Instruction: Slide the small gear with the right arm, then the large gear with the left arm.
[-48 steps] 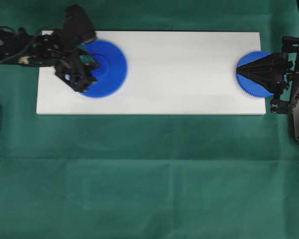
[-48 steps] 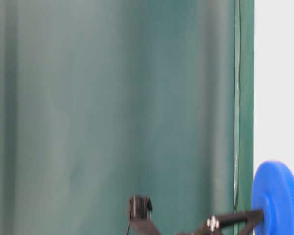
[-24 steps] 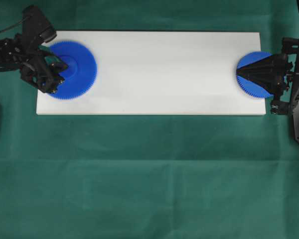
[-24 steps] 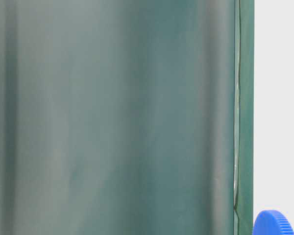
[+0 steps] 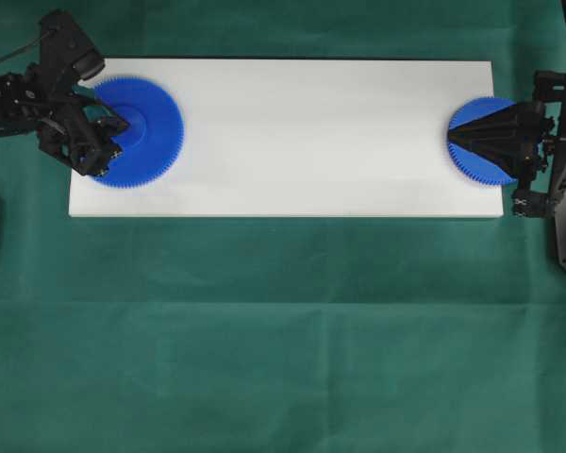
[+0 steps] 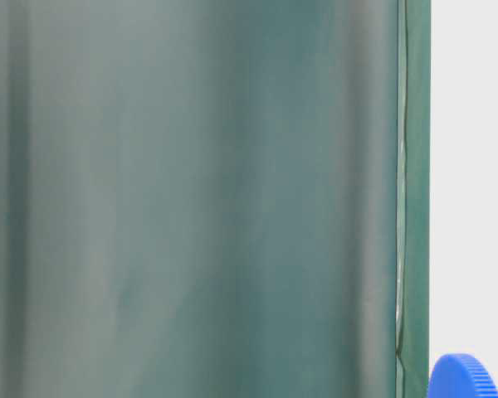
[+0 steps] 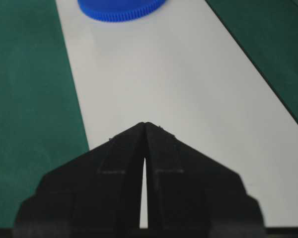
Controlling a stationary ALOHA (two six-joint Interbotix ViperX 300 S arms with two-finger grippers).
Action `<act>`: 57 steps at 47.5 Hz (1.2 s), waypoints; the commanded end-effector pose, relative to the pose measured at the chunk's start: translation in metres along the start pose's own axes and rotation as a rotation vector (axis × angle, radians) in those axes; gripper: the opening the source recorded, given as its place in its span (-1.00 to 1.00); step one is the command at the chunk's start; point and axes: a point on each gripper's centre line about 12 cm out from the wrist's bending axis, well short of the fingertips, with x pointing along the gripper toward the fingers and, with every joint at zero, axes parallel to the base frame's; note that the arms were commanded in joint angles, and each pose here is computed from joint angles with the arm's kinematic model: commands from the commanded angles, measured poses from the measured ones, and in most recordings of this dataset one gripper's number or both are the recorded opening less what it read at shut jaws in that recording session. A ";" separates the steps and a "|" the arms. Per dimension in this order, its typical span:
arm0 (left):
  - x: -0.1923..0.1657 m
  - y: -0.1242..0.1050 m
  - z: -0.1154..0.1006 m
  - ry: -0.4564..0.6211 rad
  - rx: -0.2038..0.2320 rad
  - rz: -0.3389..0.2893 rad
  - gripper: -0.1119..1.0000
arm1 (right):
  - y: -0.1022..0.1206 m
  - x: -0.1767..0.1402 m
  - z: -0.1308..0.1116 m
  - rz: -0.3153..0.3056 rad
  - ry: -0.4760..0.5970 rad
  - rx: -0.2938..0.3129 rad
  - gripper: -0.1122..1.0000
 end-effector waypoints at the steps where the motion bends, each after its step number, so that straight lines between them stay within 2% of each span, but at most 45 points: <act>1: -0.003 -0.001 0.008 -0.030 0.001 -0.006 -0.80 | 0.002 0.000 0.005 0.012 -0.013 0.003 0.10; 12: -0.018 -0.006 0.025 -0.109 0.007 -0.027 -0.80 | 0.003 0.000 0.006 0.011 -0.015 0.003 0.10; 24: -0.043 -0.018 0.040 -0.217 0.033 -0.075 -0.80 | 0.003 0.000 0.006 0.012 -0.016 0.003 0.10; 40: -0.090 -0.037 0.055 -0.410 0.142 -0.155 -0.80 | 0.003 0.001 0.007 0.012 -0.018 0.004 0.10; 47: -0.109 -0.041 0.055 -0.506 0.165 -0.194 -0.80 | 0.003 0.000 0.007 0.013 -0.020 0.004 0.10; 57: -0.119 -0.041 0.045 -0.567 0.171 -0.222 -0.80 | 0.003 0.001 0.008 0.013 -0.019 0.003 0.10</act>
